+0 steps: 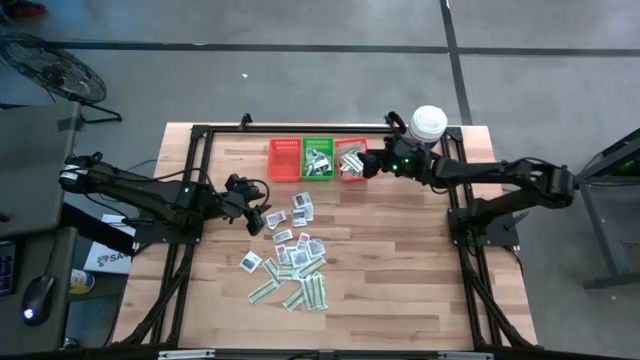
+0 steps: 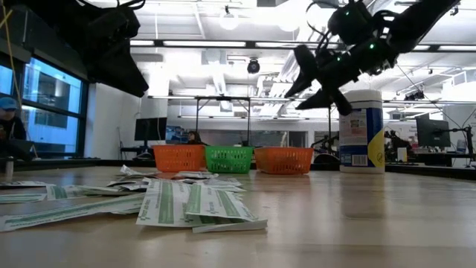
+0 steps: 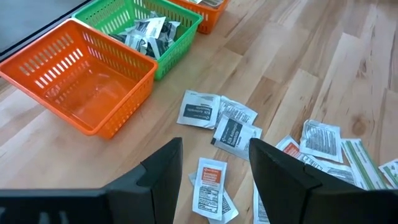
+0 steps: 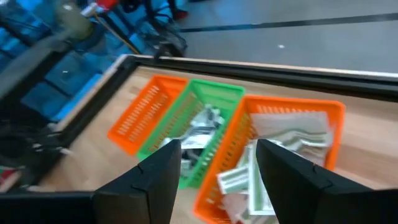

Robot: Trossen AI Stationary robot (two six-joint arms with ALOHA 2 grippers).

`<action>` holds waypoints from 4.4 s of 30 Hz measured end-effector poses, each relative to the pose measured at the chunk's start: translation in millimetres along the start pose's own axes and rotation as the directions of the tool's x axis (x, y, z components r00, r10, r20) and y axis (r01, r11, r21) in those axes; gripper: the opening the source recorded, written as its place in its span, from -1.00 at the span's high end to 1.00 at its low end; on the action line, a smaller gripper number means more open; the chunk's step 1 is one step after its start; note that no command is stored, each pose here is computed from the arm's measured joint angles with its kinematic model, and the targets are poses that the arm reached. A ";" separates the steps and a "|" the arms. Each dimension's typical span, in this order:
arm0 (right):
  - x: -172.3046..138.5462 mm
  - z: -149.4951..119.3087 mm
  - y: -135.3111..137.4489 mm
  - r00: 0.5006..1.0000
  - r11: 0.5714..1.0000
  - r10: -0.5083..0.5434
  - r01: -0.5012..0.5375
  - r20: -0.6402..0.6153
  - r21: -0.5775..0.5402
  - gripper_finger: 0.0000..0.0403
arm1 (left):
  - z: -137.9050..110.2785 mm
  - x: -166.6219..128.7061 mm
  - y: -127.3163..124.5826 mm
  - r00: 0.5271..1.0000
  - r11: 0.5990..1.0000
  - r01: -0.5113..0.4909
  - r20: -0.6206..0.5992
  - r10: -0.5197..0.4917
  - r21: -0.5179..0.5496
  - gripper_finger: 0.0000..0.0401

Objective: Pick & Place First Aid Supplies
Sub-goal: Put the towelette pack into the green bin

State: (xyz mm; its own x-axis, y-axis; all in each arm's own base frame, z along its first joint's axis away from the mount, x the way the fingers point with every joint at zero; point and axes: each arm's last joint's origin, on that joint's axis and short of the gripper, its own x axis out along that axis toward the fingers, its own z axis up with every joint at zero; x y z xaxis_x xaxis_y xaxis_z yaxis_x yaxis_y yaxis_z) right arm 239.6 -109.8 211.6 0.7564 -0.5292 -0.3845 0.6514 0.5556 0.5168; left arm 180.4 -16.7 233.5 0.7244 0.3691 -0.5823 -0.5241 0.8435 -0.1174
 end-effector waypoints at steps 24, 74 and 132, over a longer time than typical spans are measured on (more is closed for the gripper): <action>-19.4 -34.0 63.8 0.940 0.878 0.292 -0.336 -0.175 -0.340 -0.01 | -1.1 -0.1 -1.3 0.998 0.999 0.047 -0.031 -0.047 0.006 0.09; -37.0 -60.1 29.0 0.918 0.892 -0.070 -0.118 -0.390 -0.437 -0.02 | 13.1 126.2 -5.8 0.917 0.991 0.132 -0.381 -0.118 0.010 -0.34; -61.6 -60.3 15.9 0.918 0.883 0.053 -0.227 -0.394 -0.411 -0.01 | -4.2 147.8 -15.0 0.916 0.941 0.191 -0.395 -0.069 0.280 -0.34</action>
State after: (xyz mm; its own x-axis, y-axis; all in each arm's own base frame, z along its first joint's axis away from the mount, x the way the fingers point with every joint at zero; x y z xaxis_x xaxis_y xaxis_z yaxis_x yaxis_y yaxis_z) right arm 207.0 -29.7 197.4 0.7521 -0.2038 -0.6267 0.4280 0.8742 0.2294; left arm 293.4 23.6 145.8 0.5224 0.1259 -0.8434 -0.2293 0.9733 0.0032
